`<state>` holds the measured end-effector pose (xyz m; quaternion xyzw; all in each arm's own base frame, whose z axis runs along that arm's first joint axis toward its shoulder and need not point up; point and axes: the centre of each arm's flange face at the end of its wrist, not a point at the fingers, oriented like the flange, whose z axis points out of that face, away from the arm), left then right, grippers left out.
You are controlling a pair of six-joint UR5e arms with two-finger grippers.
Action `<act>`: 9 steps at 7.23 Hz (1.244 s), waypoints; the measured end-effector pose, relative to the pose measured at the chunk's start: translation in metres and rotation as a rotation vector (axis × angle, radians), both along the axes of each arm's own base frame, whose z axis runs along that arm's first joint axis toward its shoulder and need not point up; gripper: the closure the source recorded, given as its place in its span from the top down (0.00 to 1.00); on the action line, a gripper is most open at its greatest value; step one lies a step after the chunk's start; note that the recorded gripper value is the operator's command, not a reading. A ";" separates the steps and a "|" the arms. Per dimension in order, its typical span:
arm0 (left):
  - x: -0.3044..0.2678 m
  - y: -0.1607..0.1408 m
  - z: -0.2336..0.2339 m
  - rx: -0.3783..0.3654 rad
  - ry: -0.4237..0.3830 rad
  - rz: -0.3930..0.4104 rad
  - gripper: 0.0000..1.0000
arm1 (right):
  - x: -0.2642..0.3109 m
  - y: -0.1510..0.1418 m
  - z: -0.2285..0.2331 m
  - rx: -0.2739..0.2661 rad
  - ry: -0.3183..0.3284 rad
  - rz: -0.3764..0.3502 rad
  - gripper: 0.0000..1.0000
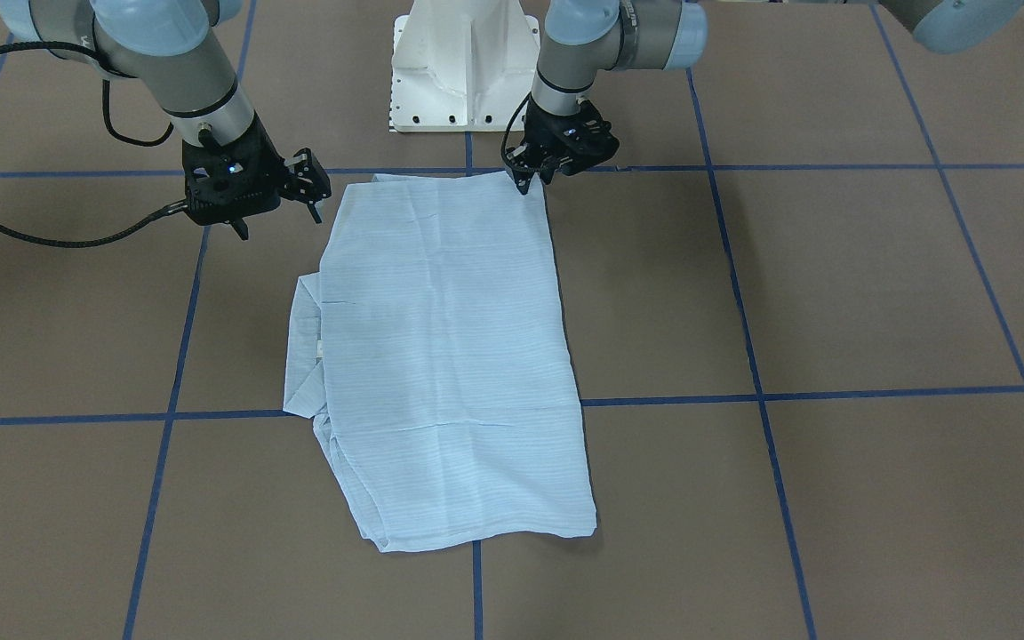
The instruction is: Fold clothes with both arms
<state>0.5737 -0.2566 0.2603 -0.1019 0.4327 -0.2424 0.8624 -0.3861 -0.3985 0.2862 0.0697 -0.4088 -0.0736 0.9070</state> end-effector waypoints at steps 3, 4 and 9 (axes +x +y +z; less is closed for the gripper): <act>0.003 0.003 -0.002 -0.001 0.003 0.008 0.51 | 0.001 0.000 0.003 -0.002 0.005 0.001 1.00; 0.005 0.003 -0.003 -0.001 0.004 0.009 0.51 | 0.001 0.000 0.004 -0.003 0.005 0.001 1.00; 0.006 0.004 -0.002 -0.003 0.001 0.011 0.00 | 0.001 0.001 0.004 -0.003 0.005 0.000 1.00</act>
